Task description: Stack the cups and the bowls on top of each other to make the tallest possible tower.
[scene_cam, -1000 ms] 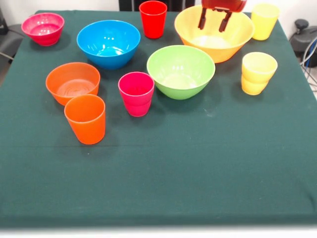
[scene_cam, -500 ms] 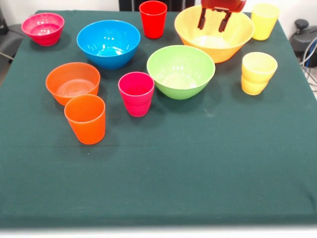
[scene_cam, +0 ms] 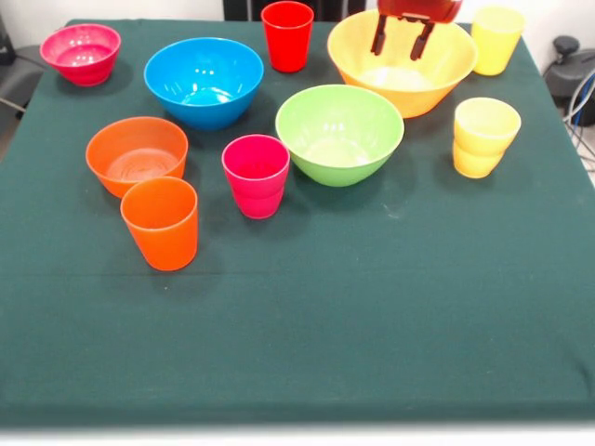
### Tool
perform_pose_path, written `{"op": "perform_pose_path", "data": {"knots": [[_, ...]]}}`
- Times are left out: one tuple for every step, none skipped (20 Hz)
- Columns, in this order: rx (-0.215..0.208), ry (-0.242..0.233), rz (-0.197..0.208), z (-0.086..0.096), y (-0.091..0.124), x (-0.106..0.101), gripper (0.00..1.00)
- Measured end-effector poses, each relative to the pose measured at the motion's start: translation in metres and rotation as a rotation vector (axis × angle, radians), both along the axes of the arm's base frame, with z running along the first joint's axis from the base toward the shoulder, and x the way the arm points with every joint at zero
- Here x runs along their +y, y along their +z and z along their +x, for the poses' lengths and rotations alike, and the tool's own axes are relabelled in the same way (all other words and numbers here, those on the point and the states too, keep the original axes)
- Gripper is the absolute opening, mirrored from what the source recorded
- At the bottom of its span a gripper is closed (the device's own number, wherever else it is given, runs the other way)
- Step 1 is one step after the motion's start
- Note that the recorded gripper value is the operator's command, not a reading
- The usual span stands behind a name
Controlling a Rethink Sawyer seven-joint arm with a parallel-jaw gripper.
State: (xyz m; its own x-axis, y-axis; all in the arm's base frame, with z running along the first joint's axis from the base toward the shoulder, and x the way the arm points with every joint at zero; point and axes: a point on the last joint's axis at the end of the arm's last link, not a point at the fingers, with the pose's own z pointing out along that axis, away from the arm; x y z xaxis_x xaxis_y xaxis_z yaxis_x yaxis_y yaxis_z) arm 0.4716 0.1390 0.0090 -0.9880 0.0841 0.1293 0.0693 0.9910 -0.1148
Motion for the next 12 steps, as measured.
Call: {"op": "perform_pose_path", "data": {"knots": [[0.0,-0.001,0.0,0.0001,0.0,-0.0003,1.0],[0.0,-0.001,0.0,0.0001,0.0,-0.0005,1.0],[0.0,-0.001,0.0,0.0002,0.0,-0.0007,1.0],[0.0,-0.003,0.0,0.0003,0.0,-0.0012,1.0],[0.0,-0.004,0.0,0.0005,0.0,-0.0017,1.0],[0.0,-0.004,0.0,0.0005,0.0,-0.0018,1.0],[0.0,-0.004,0.0,0.0006,0.0,-0.0019,1.0],[0.0,-0.004,0.0,0.0006,0.0,-0.0019,1.0],[0.0,-0.004,0.0,0.0006,0.0,-0.0019,1.0],[0.0,-0.004,0.0,0.0006,0.0,-0.0019,1.0],[0.0,-0.004,0.0,0.0006,0.0,-0.0019,1.0],[-0.001,-0.004,0.0,0.0008,0.0002,-0.002,1.0]]}}
